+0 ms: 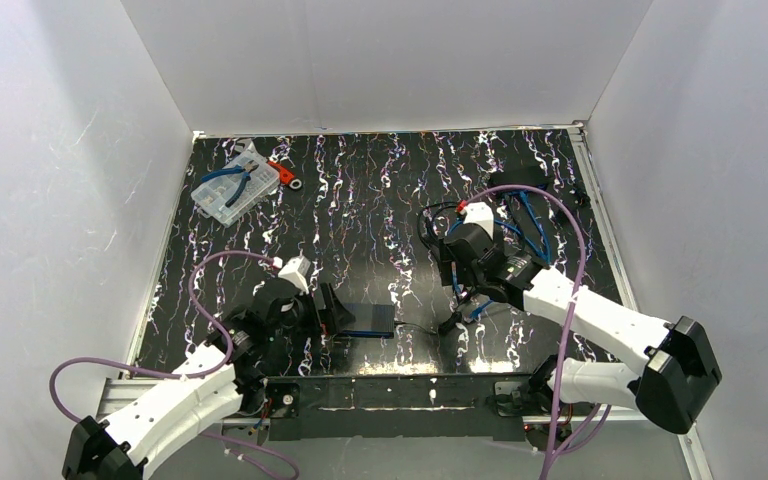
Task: Insert the plug into the switch port
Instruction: Insert the power into the switch port, then pick up the power from the center of the board, then place the power at the center of the board.
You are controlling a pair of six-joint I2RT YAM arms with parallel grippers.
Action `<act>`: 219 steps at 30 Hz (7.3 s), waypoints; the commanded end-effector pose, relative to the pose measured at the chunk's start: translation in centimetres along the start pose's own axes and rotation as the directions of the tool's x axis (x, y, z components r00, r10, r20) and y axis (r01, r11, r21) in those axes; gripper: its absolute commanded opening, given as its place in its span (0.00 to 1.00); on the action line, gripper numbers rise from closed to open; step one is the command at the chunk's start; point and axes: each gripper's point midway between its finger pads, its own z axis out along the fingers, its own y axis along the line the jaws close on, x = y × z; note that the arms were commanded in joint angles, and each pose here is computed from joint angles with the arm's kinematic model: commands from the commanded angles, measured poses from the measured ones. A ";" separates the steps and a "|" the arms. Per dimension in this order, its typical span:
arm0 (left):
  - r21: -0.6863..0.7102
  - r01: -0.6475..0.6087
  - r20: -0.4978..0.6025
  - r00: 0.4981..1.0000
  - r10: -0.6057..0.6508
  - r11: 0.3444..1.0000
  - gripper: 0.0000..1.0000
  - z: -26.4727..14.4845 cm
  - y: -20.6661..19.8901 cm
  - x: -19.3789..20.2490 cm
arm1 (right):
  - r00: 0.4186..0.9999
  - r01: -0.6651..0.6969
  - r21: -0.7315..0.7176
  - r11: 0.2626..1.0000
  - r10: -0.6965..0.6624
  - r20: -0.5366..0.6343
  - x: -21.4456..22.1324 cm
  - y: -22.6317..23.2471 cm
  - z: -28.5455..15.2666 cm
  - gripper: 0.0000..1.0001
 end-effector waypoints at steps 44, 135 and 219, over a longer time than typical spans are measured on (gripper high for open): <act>-0.075 -0.088 0.179 0.979 0.101 0.993 0.98 -5.6 -4.4 -8.5 | 0.964 -0.265 0.055 0.963 0.265 0.013 0.3 -1.0 -0.5 0.86; -0.021 -0.196 0.220 0.956 0.196 0.980 0.98 -6.5 -4.4 -7.9 | 0.973 -0.232 -0.036 0.972 0.232 -0.013 -4.2 4.2 -1.8 0.01; 0.018 -0.166 0.186 0.970 0.160 0.986 1.00 -5.3 -4.4 -6.7 | 0.809 0.500 -0.213 0.840 -0.540 -0.230 -5.7 3.5 3.3 0.67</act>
